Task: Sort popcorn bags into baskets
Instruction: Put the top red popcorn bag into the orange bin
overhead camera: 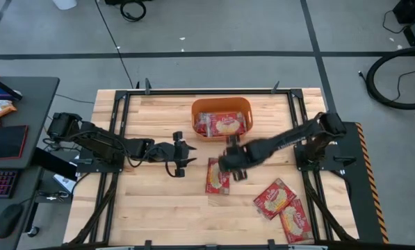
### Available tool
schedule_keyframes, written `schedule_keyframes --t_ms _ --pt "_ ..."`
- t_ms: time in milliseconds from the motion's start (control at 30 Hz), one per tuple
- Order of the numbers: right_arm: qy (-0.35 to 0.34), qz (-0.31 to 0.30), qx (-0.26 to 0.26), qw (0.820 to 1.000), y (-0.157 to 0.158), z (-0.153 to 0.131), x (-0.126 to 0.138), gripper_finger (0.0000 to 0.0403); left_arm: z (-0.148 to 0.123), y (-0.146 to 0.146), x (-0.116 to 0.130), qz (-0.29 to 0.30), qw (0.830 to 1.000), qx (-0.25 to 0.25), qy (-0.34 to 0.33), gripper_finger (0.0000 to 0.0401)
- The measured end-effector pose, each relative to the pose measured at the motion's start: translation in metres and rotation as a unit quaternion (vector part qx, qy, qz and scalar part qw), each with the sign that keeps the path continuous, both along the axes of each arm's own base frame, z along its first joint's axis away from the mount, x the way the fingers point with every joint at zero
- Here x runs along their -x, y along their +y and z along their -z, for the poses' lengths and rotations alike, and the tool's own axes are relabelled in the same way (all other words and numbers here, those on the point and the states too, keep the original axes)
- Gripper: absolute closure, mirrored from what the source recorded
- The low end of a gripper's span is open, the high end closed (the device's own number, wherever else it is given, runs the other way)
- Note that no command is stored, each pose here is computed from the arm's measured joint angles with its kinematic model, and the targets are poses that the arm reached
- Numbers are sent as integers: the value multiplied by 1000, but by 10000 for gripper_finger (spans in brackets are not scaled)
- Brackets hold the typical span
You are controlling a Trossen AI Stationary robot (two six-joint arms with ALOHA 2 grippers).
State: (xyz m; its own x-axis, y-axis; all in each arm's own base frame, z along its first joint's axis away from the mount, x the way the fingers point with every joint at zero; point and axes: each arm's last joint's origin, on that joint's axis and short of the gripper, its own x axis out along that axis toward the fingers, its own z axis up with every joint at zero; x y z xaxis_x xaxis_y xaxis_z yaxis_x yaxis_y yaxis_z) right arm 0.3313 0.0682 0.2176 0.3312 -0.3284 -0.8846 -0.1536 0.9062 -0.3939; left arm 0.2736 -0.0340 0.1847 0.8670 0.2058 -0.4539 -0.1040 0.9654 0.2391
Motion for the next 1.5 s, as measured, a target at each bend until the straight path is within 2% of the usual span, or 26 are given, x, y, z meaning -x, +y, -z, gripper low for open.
schedule_keyframes --t_ms 133,267,400,500,667,1000,1133,1233,1433,1500 --pt "17 -89 16 996 25 23 12 255 0 -1 0 21 1000 11 2 216" --pt "42 -176 37 983 42 41 26 253 0 -1 0 22 1000 12 2 216" --pt "50 -230 51 970 52 53 34 254 0 -1 0 22 1000 12 2 216" --pt "20 -258 62 964 57 57 33 254 0 -1 0 22 1000 11 2 216" --pt "-24 -285 75 955 60 62 29 254 0 -1 0 22 1000 10 2 216" --pt "2 -292 90 952 54 78 40 255 0 -1 0 22 1000 10 2 216" --pt "-9 -312 106 944 52 80 37 255 0 -1 0 22 1000 10 2 216" --pt "11 -326 114 938 49 90 35 255 0 -1 0 22 1000 10 2 216" --pt "13 -370 153 916 51 102 25 256 0 -1 0 22 1000 10 1 216" --pt "17 -373 158 914 51 103 22 261 0 -1 0 21 1000 10 2 216"
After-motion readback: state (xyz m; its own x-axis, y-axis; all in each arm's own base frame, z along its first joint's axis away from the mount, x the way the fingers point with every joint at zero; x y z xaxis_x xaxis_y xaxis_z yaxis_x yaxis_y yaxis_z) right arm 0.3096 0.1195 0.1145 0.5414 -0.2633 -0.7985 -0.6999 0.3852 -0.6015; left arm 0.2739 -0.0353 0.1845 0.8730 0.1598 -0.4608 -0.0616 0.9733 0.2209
